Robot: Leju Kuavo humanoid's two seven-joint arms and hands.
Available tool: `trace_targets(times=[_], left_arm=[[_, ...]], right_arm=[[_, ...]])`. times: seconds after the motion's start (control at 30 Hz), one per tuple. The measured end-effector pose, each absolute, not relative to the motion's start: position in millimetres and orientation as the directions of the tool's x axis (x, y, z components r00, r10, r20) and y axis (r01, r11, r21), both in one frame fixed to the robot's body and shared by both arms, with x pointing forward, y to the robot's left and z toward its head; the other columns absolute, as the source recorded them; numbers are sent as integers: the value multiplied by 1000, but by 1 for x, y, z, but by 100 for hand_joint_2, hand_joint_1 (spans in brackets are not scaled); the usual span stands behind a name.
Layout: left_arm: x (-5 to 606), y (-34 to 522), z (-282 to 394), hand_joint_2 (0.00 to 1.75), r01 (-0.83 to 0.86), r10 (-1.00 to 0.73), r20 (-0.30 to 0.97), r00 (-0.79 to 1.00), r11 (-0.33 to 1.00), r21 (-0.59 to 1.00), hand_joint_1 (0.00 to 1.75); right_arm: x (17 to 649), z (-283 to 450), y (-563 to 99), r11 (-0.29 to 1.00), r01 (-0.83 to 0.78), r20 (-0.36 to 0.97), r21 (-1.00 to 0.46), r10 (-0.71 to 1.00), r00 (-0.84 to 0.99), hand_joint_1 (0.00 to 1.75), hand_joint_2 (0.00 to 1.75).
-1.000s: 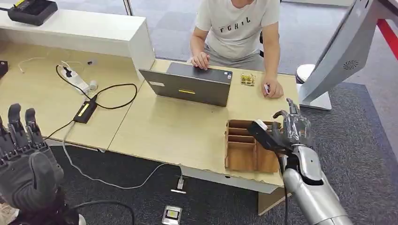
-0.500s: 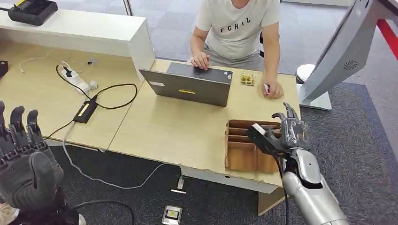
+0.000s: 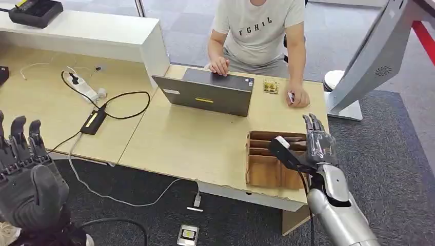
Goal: Pass the card to the sensor for recognition and then transmit it.
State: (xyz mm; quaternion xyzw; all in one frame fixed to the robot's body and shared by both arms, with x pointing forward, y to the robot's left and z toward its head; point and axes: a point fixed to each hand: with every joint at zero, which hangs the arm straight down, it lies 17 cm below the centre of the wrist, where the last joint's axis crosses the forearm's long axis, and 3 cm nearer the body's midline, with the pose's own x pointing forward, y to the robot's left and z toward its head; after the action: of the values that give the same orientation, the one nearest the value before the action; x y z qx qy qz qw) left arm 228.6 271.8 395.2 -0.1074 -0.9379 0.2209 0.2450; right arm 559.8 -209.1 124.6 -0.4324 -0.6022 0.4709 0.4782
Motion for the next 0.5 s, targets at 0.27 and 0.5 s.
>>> trace_targets(times=[0.27,0.5], left_arm=[[232,269,394,175,120,333,408,-850,876,-467,40],[236,268,392,175,130,345,410,-844,874,-467,42]], right_arm=[[560,121,-217,174,65,162,-983,975,-152,38,175],[560,117,-220,165,57,156,-985,977,-144,52,175]])
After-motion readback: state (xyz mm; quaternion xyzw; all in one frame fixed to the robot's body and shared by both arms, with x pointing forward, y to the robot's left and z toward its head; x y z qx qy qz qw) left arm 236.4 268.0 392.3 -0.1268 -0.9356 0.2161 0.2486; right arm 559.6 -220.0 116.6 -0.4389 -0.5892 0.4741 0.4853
